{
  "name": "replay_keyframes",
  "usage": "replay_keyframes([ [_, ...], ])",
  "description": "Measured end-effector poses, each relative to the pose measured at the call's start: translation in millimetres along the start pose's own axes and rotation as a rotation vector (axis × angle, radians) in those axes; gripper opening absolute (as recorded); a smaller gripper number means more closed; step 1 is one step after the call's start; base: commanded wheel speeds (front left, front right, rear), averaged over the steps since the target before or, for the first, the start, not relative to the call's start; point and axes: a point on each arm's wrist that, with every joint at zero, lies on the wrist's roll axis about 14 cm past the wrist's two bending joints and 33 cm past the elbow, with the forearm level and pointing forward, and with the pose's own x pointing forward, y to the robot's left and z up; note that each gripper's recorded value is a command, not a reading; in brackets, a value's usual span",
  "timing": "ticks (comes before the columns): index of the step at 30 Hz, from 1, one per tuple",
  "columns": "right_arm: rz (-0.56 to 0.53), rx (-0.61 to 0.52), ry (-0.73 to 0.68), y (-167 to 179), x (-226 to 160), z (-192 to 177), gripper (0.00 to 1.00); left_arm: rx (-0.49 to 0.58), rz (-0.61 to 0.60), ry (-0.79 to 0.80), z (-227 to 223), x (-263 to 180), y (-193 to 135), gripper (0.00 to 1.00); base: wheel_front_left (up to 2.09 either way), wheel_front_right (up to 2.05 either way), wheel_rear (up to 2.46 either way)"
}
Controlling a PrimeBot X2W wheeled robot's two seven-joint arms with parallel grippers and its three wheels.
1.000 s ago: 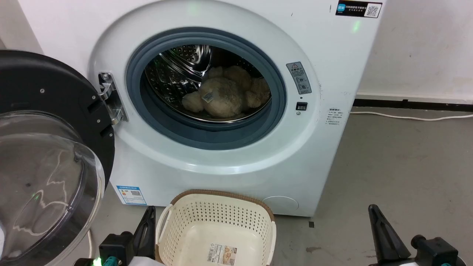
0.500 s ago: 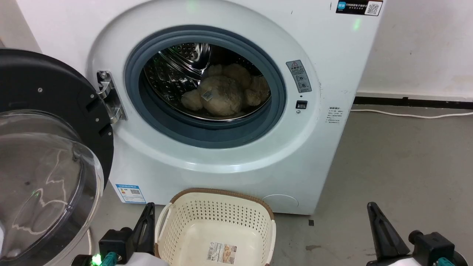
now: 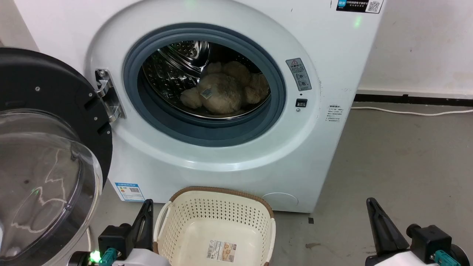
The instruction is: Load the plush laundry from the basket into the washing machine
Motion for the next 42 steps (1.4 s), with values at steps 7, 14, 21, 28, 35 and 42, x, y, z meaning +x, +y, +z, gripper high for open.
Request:
replay_keyframes([
  [7, 0.001, -0.015, 0.010, -0.4, 2.2, -0.6, 0.00, 0.007, 0.002, 0.008, 0.3, 1.3, 0.5, 0.00, 0.00, 0.00, 0.00],
  [14, 0.000, -0.020, 0.020, -0.9, 4.7, -1.0, 0.00, 0.015, 0.004, 0.013, 1.3, 2.9, 1.0, 0.00, 0.00, 0.00, 0.00],
  [21, 0.000, -0.031, 0.033, -1.5, 6.2, -2.4, 0.00, 0.022, 0.008, 0.017, 1.9, 4.2, 2.0, 0.00, 0.00, 0.00, 0.00],
  [28, 0.000, -0.042, 0.040, -2.0, 9.5, -1.6, 0.00, 0.028, 0.012, 0.015, 5.5, 7.3, 3.1, 0.00, 0.00, 0.00, 0.00],
  [35, 0.000, -0.055, 0.052, -2.7, 11.5, -2.6, 0.00, 0.034, 0.016, 0.023, 5.6, 8.4, 3.9, 0.00, 0.00, 0.00, 0.00],
  [42, -0.001, -0.066, 0.064, -3.4, 14.8, -2.7, 0.00, 0.037, 0.021, 0.028, 7.3, 10.6, 4.0, 0.00, 0.00, 0.00, 0.00],
])
